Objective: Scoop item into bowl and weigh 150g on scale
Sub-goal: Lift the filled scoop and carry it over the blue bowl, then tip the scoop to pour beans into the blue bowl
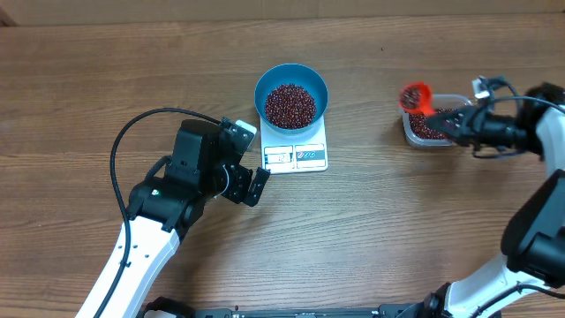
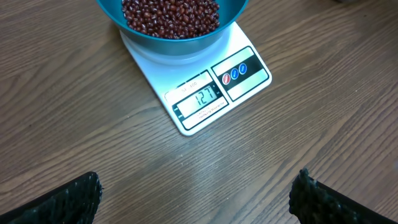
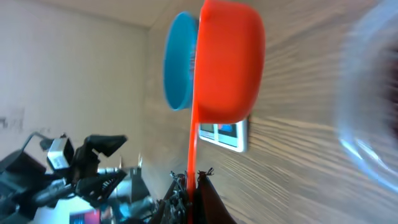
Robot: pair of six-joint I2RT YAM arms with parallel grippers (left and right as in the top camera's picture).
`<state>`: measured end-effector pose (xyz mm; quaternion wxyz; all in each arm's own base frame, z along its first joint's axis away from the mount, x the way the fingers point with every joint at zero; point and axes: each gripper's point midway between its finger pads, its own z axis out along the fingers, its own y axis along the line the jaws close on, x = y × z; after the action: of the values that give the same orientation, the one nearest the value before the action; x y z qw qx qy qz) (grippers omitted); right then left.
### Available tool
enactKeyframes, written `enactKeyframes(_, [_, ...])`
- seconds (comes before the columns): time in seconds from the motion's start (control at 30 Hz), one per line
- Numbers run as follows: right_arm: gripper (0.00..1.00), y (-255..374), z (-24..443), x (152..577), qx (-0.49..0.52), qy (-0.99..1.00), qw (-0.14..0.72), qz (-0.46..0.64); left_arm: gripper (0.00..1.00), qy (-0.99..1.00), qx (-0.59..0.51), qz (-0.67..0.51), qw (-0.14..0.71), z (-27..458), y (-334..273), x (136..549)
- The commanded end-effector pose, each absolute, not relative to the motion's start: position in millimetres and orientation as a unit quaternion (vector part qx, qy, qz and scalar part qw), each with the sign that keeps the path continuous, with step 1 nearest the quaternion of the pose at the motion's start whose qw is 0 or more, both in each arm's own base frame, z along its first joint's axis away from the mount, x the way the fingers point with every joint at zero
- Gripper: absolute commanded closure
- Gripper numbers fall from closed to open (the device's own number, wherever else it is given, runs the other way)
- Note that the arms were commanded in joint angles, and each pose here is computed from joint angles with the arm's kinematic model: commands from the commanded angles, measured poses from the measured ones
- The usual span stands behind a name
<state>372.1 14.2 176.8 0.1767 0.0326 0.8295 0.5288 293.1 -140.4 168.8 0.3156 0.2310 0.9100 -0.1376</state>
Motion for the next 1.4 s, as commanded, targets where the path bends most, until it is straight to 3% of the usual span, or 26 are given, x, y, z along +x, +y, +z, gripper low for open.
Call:
enactKeyframes(0.0, [0.96, 37.9, 209.3, 385.4, -0.003, 0.814, 0.196, 0.546, 0.00, 0.909, 0.239, -0.132, 0.316, 166.8, -138.3, 293.5])
enactKeyframes(0.7, [0.96, 189.6, 196.8, 429.0, -0.053, 0.877, 0.167, 0.448, 0.00, 0.909, 0.239, -0.132, 0.316, 166.8, -138.3, 293.5])
enactKeyframes(1.37, [0.96, 224.3, 183.7, 438.9, -0.116, 0.942, 0.265, 0.173, 0.00, 0.909, 0.239, -0.132, 0.316, 166.8, -138.3, 293.5])
